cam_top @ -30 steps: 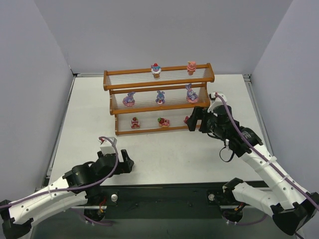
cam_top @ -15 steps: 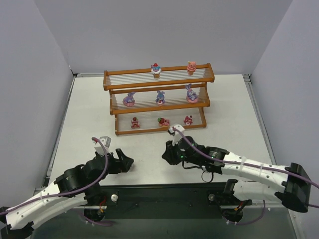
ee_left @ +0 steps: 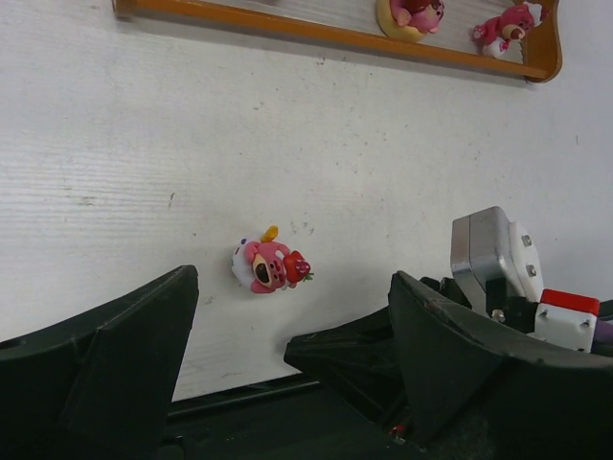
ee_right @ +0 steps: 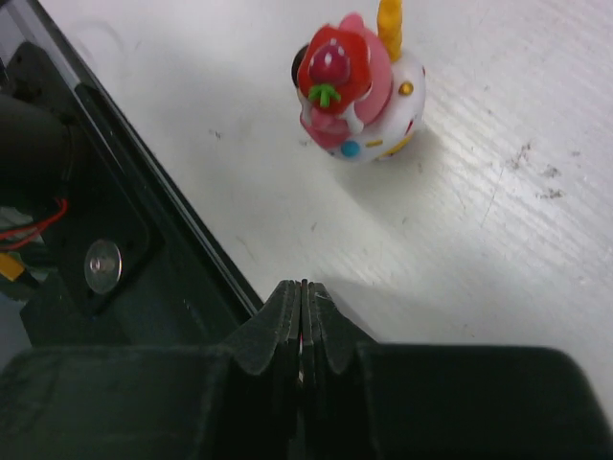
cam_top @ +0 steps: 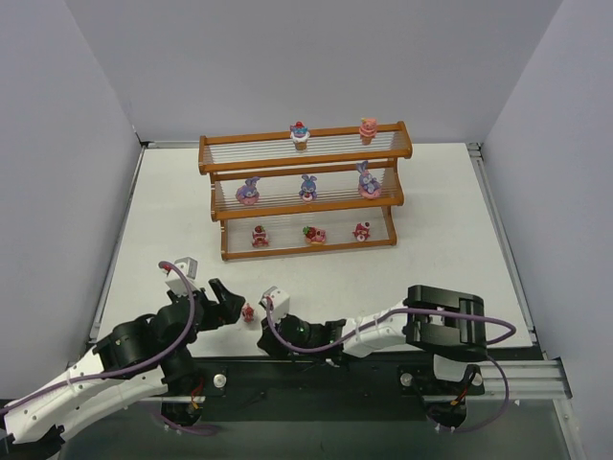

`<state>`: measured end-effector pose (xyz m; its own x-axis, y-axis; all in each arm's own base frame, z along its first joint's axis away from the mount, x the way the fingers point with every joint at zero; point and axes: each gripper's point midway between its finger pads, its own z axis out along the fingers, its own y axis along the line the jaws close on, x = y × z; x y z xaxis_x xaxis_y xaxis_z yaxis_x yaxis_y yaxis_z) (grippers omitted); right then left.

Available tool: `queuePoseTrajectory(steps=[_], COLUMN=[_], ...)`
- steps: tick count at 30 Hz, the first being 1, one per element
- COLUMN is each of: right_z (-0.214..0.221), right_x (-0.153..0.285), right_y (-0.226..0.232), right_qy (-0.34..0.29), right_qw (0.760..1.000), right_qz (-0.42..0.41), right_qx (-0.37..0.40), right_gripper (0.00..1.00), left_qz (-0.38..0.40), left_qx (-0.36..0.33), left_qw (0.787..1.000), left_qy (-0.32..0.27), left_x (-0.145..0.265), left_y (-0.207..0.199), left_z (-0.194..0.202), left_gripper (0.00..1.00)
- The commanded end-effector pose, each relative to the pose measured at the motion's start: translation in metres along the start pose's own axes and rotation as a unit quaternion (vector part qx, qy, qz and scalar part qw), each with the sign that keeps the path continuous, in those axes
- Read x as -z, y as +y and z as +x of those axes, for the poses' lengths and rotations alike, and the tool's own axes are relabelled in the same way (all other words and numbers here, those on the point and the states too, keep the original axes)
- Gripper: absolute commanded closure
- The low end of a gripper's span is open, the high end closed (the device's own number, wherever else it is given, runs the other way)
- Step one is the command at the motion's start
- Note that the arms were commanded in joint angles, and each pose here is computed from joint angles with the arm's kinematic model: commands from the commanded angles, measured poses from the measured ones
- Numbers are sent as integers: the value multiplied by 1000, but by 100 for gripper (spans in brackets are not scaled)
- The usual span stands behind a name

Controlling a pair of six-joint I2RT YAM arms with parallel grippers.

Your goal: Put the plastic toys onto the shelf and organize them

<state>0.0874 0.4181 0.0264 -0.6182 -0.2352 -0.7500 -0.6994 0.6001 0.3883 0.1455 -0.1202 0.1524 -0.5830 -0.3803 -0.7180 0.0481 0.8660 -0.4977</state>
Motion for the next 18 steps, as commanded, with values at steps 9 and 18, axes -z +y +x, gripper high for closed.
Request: queuePoseTrajectory(steps=[9, 18], right_z=[-48, -48], right_x=[-37, -42], right_y=[20, 1], right_qy=[-127, -132], right_qw=[989, 987], right_qz=[-14, 15], right_qx=[-72, -87], right_gripper=[100, 100], left_qz=[-6, -9], left_qx=[26, 24], left_qw=[999, 999], left_qy=[-36, -32], left_x=[13, 12], left_y=[2, 2], left_z=[-23, -21], left_gripper=[9, 9])
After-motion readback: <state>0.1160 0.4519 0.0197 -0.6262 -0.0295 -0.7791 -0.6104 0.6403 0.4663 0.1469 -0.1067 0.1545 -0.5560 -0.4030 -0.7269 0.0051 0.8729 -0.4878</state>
